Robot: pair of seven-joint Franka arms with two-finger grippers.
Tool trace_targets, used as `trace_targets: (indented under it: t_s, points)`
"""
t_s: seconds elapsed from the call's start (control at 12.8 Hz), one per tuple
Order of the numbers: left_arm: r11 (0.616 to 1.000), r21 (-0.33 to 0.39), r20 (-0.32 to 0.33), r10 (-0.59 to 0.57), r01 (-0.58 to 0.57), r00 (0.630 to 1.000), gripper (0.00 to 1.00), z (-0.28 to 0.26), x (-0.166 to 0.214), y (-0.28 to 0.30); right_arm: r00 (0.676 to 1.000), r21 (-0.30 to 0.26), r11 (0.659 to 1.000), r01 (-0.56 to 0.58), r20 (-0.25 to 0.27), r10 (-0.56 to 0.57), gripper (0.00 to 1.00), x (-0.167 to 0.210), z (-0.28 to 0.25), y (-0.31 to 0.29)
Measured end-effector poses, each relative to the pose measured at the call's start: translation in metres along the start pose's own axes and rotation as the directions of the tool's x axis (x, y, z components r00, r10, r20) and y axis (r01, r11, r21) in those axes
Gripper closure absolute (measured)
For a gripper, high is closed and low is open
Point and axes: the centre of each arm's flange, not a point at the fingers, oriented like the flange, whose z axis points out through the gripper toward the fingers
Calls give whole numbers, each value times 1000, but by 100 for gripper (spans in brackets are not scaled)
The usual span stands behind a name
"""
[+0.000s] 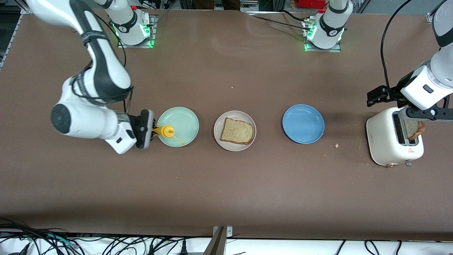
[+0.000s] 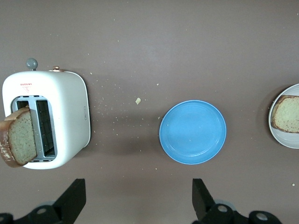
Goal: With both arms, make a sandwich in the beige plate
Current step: 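Lower the mustard bottle onto the table and open the right gripper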
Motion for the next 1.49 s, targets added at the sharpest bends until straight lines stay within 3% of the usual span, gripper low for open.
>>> trace_targets:
  t_s: [0.16,0.31,0.63,0.94,1.25,1.49]
  points:
    - [1000,0,0,0,0,1000,0,0,0,0,995,20,996,85,-47,-84,86,-44,1,9]
    - [1000,0,1,0,0,1000,0,1,0,0,975,40,984,176,-143,-169,86,-73,14,15]
    - [1000,0,1,-1,1,1000,0,1,1,0,894,15,938,346,-307,-325,86,-122,56,32]
    - [1000,-1,2,-1,1,1000,0,1,1,-1,843,-5,909,418,-370,-390,86,-175,82,40]
    - [1000,-1,2,-2,2,1000,0,2,1,-1,817,-11,909,418,-432,-381,86,-183,110,36]
    - [1000,-1,2,-7,7,1000,0,2,1,-4,814,-30,913,408,-441,-378,86,-191,132,30]
